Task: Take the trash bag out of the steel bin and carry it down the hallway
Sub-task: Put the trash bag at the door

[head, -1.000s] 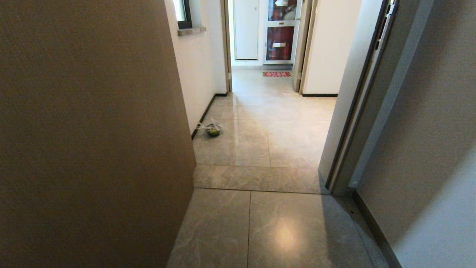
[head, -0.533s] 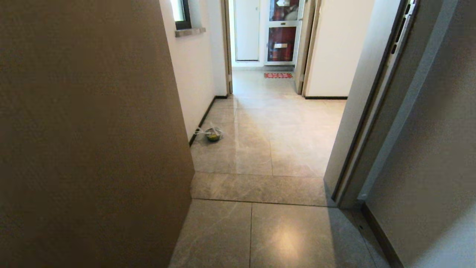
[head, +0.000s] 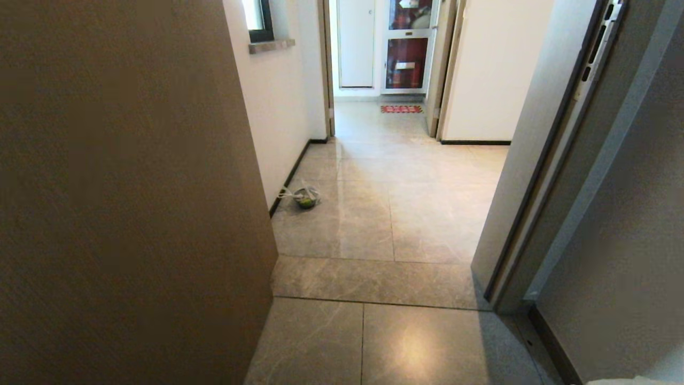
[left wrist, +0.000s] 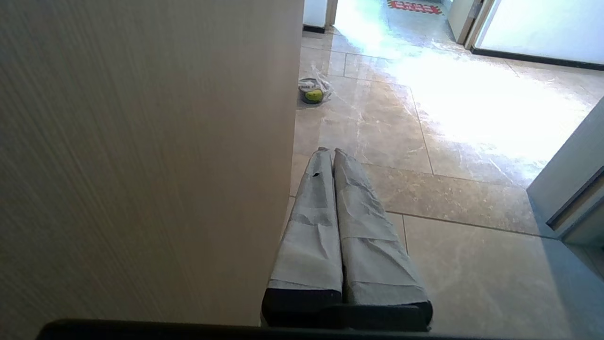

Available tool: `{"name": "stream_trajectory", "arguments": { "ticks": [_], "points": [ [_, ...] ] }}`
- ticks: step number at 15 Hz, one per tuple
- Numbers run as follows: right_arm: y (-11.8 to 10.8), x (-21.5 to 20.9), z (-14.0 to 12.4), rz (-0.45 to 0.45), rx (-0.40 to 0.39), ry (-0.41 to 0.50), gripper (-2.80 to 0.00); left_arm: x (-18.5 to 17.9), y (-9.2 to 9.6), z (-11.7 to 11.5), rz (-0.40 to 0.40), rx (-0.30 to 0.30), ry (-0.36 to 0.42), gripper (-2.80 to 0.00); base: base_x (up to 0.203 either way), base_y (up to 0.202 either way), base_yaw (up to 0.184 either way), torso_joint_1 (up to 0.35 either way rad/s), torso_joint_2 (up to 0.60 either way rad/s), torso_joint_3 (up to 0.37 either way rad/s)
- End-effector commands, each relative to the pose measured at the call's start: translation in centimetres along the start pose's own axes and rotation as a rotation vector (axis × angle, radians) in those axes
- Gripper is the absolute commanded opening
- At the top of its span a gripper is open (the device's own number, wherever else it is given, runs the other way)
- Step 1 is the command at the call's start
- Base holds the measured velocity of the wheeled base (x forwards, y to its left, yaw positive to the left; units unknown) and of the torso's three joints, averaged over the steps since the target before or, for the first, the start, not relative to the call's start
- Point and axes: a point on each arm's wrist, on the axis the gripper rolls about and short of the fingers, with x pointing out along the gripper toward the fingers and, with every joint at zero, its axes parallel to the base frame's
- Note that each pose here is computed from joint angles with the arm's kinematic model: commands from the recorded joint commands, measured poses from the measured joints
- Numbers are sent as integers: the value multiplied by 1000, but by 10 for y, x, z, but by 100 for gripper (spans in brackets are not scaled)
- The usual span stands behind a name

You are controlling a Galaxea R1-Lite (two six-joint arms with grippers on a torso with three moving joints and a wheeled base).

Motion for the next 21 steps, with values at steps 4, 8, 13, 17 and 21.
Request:
{"name": "stream_trajectory", "arguments": {
  "ticks": [4,8,13,17,21],
  "points": [
    [0,0,0,0,0,0,-280,0,0,0,1,-1,0,-280,0,-14,1,1,-1,1],
    [0,0,0,0,0,0,-280,0,0,0,1,-1,0,-280,0,-155,4,2,2,3],
    [0,0,0,0,0,0,-280,0,0,0,1,-1,0,-280,0,-188,-1,4,2,0],
    [0,0,0,0,0,0,-280,0,0,0,1,-1,0,-280,0,-42,0,0,1,2],
    [0,0,0,0,0,0,-280,0,0,0,1,-1,-2,-280,0,0,0,0,0,0]
  ]
}}
